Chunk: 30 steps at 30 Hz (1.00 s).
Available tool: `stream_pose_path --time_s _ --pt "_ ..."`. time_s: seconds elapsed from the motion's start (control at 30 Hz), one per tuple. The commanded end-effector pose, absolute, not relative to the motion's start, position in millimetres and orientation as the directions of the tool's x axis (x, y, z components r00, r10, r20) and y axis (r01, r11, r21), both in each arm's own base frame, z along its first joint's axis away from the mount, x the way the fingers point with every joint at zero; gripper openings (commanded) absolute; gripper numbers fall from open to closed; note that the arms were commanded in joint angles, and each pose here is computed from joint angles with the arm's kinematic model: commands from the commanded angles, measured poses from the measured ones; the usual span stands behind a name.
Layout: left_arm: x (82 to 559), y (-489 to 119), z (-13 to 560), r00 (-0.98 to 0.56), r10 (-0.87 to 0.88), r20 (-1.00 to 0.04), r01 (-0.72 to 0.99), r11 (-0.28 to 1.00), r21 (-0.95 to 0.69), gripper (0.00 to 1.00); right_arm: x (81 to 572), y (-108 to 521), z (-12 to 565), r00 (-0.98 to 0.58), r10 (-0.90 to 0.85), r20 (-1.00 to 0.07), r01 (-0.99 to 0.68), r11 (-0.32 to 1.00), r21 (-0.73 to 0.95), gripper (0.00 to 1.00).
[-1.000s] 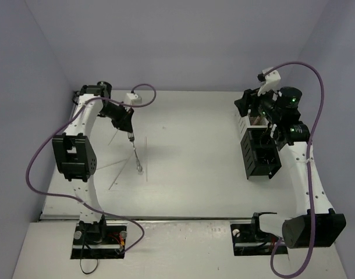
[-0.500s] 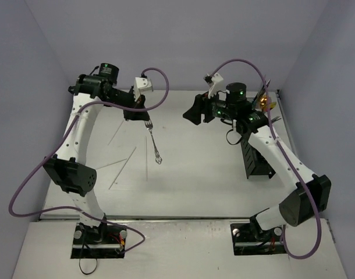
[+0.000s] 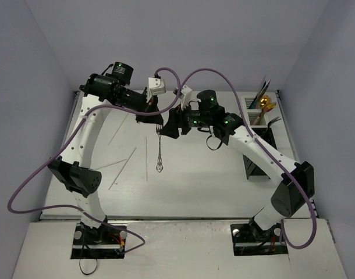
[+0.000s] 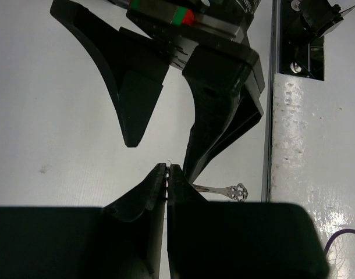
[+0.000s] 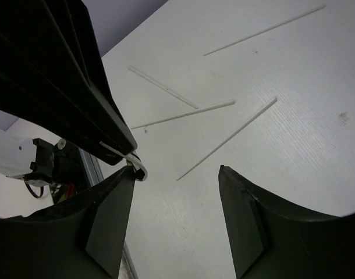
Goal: Sort the eating utensils into containers
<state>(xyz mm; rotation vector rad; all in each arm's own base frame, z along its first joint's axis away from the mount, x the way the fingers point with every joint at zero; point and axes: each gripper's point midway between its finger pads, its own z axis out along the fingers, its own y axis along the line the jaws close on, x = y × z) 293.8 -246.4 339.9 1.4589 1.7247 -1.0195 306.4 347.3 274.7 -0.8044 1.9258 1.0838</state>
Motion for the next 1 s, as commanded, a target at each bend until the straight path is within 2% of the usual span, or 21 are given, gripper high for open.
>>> stream_pose_path --time_s 0.0,0.1,0.13,0.33,0.37,0.4,0.43,0.57,0.67,0.83,0.97 --pt "283.4 -253.2 364.0 -0.120 0.422 -0.899 0.992 0.031 -0.118 0.00 308.7 364.4 311.6 -0.416 -0.096 -0.904 -0.859 0.368 0.356 0.54" --pt "282.6 -253.1 363.3 -0.118 0.422 -0.899 0.993 0.027 -0.118 0.00 310.5 366.0 311.1 -0.414 -0.096 -0.905 -0.860 0.367 0.354 0.37" --pt "282.7 -253.1 362.5 -0.118 0.423 -0.899 0.993 0.026 -0.118 0.00 310.5 366.5 311.7 -0.414 -0.096 -0.905 -0.861 0.364 0.355 0.36" --pt "278.4 -252.2 358.8 -0.105 0.421 -0.901 0.994 0.004 -0.114 0.00 306.8 370.0 320.4 -0.400 -0.088 -0.912 -0.877 0.326 0.352 0.00" --pt "278.6 -251.7 357.9 -0.105 0.422 -0.901 0.994 0.004 -0.114 0.02 306.6 370.0 321.1 -0.400 -0.087 -0.912 -0.877 0.326 0.353 0.00" --pt "278.2 -251.3 358.0 -0.102 0.422 -0.901 0.994 0.003 -0.111 0.08 305.5 369.8 321.4 -0.400 -0.087 -0.912 -0.878 0.322 0.354 0.00" --pt "278.2 -250.8 358.1 -0.102 0.423 -0.900 0.994 0.006 -0.110 0.17 304.4 369.1 321.7 -0.401 -0.086 -0.912 -0.878 0.320 0.355 0.00" --pt "289.4 -243.8 360.0 -0.134 0.419 -0.898 0.991 0.072 -0.114 0.65 305.1 357.1 318.5 -0.412 -0.081 -0.907 -0.867 0.340 0.364 0.00" --pt "305.0 -228.4 364.4 -0.177 0.402 -0.898 0.980 0.153 -0.124 0.86 316.3 333.0 309.7 -0.443 -0.061 -0.895 -0.833 0.397 0.385 0.00" --pt "330.0 -198.3 373.3 -0.257 0.329 -0.909 0.943 0.290 -0.161 0.88 355.7 242.8 303.8 -0.443 0.038 -0.896 -0.715 0.589 0.378 0.00" --pt "351.6 -176.3 362.6 -0.293 0.305 -0.906 0.890 0.432 -0.142 0.88 379.2 150.6 336.1 -0.323 0.142 -0.936 -0.562 0.766 0.310 0.00"
